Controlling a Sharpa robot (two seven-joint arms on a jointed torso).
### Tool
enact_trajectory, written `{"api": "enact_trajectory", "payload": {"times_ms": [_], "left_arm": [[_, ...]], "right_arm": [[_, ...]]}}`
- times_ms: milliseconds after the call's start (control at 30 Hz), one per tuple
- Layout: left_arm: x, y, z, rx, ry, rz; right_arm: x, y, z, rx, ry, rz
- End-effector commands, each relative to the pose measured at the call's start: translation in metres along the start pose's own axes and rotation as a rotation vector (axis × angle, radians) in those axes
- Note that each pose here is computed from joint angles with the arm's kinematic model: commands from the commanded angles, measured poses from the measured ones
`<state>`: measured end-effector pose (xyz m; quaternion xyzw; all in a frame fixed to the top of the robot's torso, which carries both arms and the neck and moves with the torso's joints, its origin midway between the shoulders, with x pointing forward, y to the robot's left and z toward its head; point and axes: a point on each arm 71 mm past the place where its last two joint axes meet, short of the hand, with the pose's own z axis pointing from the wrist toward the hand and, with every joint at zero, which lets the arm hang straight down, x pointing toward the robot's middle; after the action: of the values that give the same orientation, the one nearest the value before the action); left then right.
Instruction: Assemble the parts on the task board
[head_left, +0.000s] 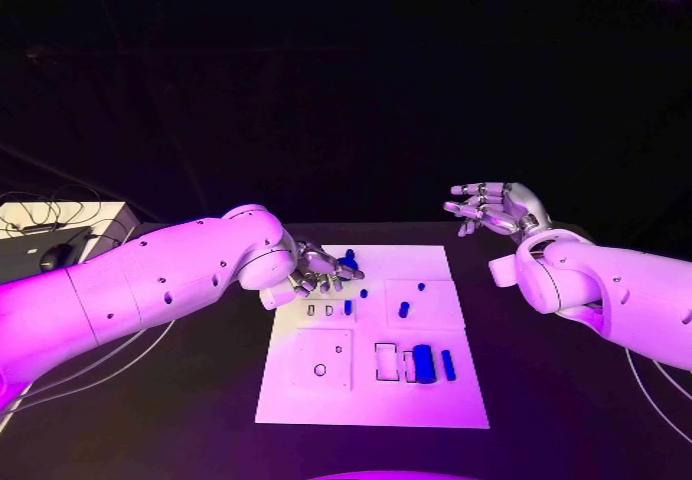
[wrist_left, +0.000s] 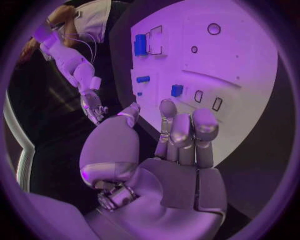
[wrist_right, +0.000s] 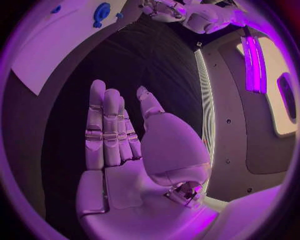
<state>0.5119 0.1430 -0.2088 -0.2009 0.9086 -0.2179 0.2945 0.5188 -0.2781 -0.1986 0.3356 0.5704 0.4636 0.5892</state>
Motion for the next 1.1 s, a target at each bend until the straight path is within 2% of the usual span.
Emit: {"api": "enact_trajectory", "payload": {"times_ms": [33, 200, 500, 1100], "left_arm": [[0.0003, -0.0023, 0.001, -0.019, 0.003, 0.07], [0.0012, -0.0054, 0.0054, -0.028, -0.01, 0.095], [0.0107, -0.0055, 0.0167, -0.053, -0.032, 0.165], [0.0152, -0.0027, 0.0253, -0.077, -0.025, 0.199]], "right_arm": [[-0.002, 0.001, 0.001, -0.012, -0.002, 0.047], [-0.004, 0.002, 0.002, -0.012, -0.003, 0.048], [-0.002, 0.004, 0.005, -0.021, 0.012, 0.059], [0.001, 0.005, 0.008, -0.019, 0.025, 0.087]]}}
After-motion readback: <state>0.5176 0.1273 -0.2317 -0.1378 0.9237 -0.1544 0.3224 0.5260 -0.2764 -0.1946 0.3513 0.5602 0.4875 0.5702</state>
